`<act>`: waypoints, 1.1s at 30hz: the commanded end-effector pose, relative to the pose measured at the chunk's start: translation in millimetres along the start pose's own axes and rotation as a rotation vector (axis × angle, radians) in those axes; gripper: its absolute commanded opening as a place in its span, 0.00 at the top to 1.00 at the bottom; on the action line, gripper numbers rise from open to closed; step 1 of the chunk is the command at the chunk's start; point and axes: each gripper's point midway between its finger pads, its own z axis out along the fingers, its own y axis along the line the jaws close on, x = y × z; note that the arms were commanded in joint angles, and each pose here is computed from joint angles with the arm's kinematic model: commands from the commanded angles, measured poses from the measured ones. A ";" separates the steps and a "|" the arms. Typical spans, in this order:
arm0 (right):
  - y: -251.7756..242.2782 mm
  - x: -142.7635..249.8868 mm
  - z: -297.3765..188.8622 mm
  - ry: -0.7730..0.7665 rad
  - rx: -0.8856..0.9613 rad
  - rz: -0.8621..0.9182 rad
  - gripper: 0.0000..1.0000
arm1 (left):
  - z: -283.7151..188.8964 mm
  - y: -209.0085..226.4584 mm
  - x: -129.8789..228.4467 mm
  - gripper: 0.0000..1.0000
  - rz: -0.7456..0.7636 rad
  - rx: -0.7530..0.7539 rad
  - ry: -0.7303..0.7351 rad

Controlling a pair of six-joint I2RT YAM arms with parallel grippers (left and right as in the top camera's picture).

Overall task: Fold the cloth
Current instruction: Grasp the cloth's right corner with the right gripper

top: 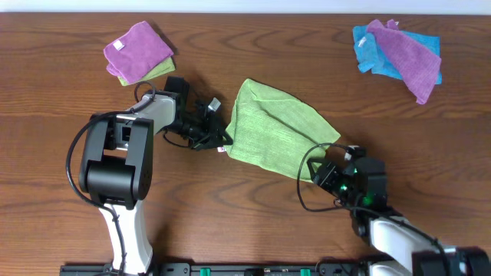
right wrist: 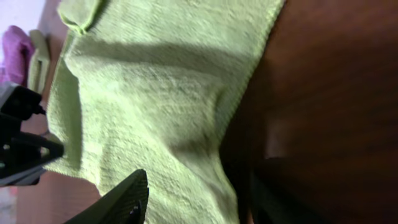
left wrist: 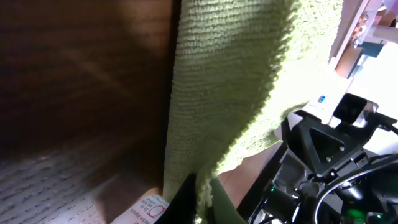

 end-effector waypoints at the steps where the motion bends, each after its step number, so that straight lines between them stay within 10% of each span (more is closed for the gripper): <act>1: -59.2 41.1 -1.3 0.096 0.195 0.087 0.50 | 2.7 1.1 -0.7 0.94 0.011 0.006 0.009; 11: -45.8 48.7 2.3 0.149 0.115 0.085 0.98 | 2.3 0.7 -0.9 0.94 0.013 0.007 0.007; 33: 99.9 -3.9 -31.0 0.117 -0.408 -0.046 0.98 | -92.5 -46.6 5.6 0.94 0.112 -0.070 -0.194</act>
